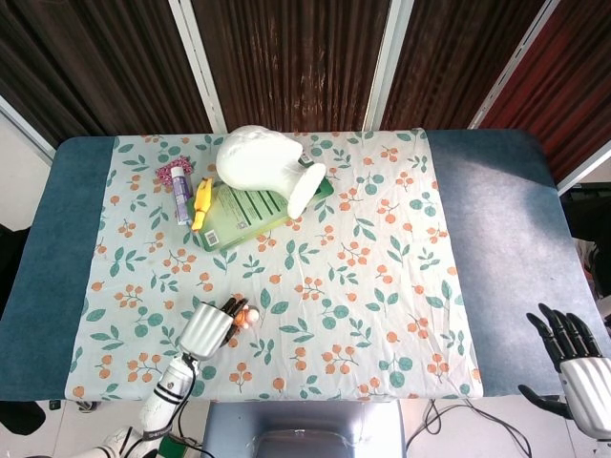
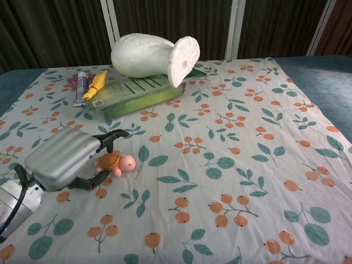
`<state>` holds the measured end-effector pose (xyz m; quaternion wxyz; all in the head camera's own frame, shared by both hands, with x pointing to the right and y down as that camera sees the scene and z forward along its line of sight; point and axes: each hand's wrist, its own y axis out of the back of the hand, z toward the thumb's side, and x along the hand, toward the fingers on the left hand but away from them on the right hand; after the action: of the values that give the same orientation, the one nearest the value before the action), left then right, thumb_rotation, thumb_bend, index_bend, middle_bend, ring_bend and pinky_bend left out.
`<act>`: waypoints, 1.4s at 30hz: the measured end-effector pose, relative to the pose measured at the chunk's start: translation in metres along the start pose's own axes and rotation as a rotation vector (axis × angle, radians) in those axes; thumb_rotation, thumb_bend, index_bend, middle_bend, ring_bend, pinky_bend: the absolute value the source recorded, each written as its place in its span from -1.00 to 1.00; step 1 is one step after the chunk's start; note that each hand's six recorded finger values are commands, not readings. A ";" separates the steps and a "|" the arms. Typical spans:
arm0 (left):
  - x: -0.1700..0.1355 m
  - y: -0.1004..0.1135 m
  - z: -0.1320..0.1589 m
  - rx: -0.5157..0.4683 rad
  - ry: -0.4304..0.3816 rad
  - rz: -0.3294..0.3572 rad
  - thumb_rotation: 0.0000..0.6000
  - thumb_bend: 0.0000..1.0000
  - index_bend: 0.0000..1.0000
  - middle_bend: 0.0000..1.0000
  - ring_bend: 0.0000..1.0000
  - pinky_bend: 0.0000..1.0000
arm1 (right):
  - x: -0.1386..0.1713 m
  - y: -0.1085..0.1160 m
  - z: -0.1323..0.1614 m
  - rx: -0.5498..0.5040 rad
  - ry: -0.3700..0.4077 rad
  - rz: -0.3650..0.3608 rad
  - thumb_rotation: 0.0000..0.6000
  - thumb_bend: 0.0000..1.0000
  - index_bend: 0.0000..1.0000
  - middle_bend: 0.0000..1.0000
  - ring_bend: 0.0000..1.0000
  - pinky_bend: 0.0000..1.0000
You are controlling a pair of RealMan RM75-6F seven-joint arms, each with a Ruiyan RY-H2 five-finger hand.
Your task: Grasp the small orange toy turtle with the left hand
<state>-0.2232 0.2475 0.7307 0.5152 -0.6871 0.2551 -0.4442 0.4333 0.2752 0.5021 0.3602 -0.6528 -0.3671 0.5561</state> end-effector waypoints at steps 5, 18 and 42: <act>-0.002 0.004 0.002 0.011 0.002 -0.022 1.00 -0.28 -0.86 -0.47 1.00 1.00 | 0.001 0.002 0.000 -0.004 0.002 -0.005 1.00 -0.74 -1.00 -1.00 -1.00 -1.00; 0.003 0.002 -0.003 0.037 0.013 -0.033 1.00 -0.27 0.39 0.66 1.00 1.00 | 0.002 0.002 -0.002 -0.003 -0.003 -0.008 1.00 -0.74 -1.00 -1.00 -1.00 -1.00; 0.002 0.002 0.003 0.024 -0.023 0.008 1.00 -0.30 -0.84 -0.43 1.00 1.00 | 0.003 0.003 -0.002 -0.002 -0.003 -0.009 1.00 -0.74 -1.00 -1.00 -1.00 -1.00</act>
<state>-0.2199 0.2468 0.7293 0.5283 -0.6849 0.2464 -0.4371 0.4353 0.2762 0.4989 0.3616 -0.6507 -0.3711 0.5551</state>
